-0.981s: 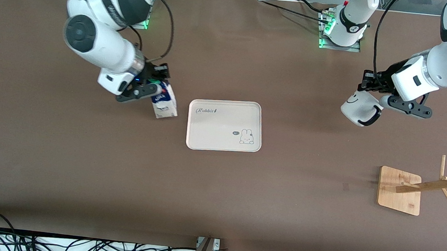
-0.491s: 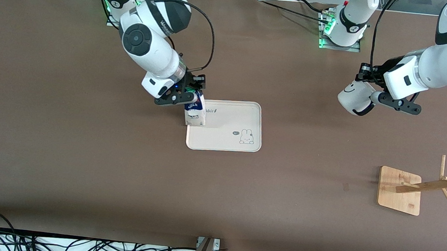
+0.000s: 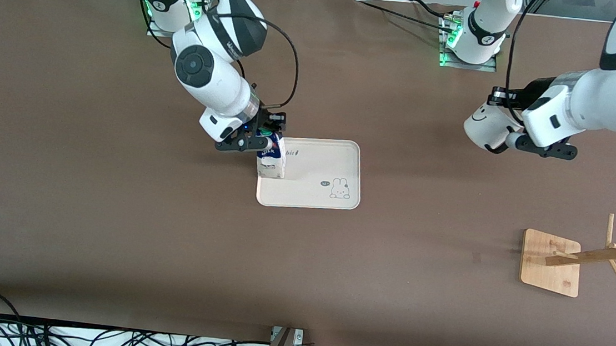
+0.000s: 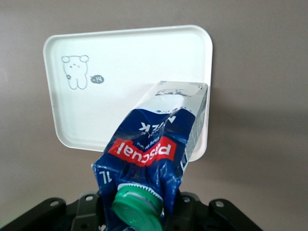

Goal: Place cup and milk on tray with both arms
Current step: 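Carry the milk carton onto the tray with the right gripper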

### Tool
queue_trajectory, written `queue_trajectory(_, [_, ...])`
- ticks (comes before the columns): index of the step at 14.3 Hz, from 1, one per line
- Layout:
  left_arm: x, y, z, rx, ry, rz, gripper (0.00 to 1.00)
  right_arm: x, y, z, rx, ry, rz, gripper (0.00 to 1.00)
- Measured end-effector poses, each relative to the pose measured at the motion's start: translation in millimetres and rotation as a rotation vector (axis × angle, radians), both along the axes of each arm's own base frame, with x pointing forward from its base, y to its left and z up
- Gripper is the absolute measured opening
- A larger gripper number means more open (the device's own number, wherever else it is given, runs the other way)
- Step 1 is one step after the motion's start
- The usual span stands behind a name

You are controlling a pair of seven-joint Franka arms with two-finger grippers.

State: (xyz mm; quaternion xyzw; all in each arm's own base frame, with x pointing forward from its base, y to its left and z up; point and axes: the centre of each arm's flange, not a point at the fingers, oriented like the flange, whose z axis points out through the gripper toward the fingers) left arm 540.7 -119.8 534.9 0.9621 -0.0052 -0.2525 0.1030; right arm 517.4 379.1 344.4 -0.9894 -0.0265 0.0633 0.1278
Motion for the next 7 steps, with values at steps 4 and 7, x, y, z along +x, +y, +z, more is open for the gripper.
queue_trajectory(4, [-5,-22,-16,0.045,0.089,0.009,0.06,-7,14,-26,-0.009,0.038,0.027,0.45])
queue_trajectory(7, [-6,-34,-47,0.071,0.196,-0.005,0.06,-18,27,-26,-0.011,0.041,0.057,0.45])
